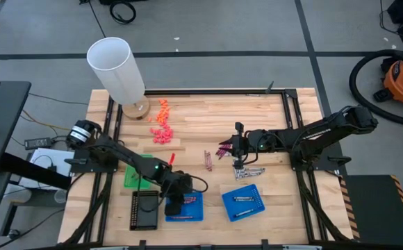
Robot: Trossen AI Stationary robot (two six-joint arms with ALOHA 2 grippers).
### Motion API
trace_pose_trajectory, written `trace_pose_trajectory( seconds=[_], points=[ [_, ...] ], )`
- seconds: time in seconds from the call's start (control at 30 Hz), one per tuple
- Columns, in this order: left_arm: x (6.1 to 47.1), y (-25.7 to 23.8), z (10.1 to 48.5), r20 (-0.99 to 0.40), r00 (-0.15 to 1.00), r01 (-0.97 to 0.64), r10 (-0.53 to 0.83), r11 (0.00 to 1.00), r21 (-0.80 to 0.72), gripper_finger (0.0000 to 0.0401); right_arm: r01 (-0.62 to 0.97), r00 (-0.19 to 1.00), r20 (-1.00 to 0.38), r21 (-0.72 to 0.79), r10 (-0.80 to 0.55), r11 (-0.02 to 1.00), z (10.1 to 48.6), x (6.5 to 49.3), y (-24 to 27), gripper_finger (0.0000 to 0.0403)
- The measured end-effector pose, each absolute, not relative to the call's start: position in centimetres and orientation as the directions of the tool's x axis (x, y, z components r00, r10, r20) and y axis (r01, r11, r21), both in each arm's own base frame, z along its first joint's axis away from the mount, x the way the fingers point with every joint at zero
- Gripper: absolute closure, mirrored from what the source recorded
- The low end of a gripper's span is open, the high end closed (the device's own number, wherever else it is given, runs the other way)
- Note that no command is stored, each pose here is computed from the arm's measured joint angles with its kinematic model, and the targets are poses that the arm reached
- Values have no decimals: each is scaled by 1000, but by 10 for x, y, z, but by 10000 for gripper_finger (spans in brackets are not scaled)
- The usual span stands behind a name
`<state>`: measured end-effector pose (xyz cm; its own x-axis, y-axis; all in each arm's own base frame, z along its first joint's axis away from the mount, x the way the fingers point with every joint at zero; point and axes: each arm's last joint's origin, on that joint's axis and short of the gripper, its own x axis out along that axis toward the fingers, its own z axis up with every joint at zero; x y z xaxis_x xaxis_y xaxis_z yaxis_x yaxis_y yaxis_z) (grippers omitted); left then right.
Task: Sort crayons
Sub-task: Put the pink crayon into the left blue basket, then put the white crayon into the black basket
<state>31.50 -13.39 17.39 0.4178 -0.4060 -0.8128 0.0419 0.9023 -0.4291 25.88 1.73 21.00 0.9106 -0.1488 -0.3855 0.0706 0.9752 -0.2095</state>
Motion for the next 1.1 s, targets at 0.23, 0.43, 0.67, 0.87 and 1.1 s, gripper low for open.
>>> trace_pose_trajectory(
  seconds=[0.23,0.43,0.67,0.87,1.1],
  points=[
    [318,-135,181,-797,439,83,-414,902,-423,283,70,909,-390,-208,-149,976,209,259,17,320],
    [325,-134,198,-791,449,164,-415,909,-384,269,70,909,-390,-208,-149,976,209,259,17,320],
    [333,-129,217,-812,498,221,-304,950,-221,269,70,907,-393,-208,-149,976,209,258,17,320],
    [335,-121,213,-811,581,203,-71,977,60,269,69,903,-404,-205,-149,976,208,258,17,320],
    [342,-92,198,-764,644,151,41,972,180,268,97,868,-469,-155,-160,983,202,255,16,320]
  ],
)
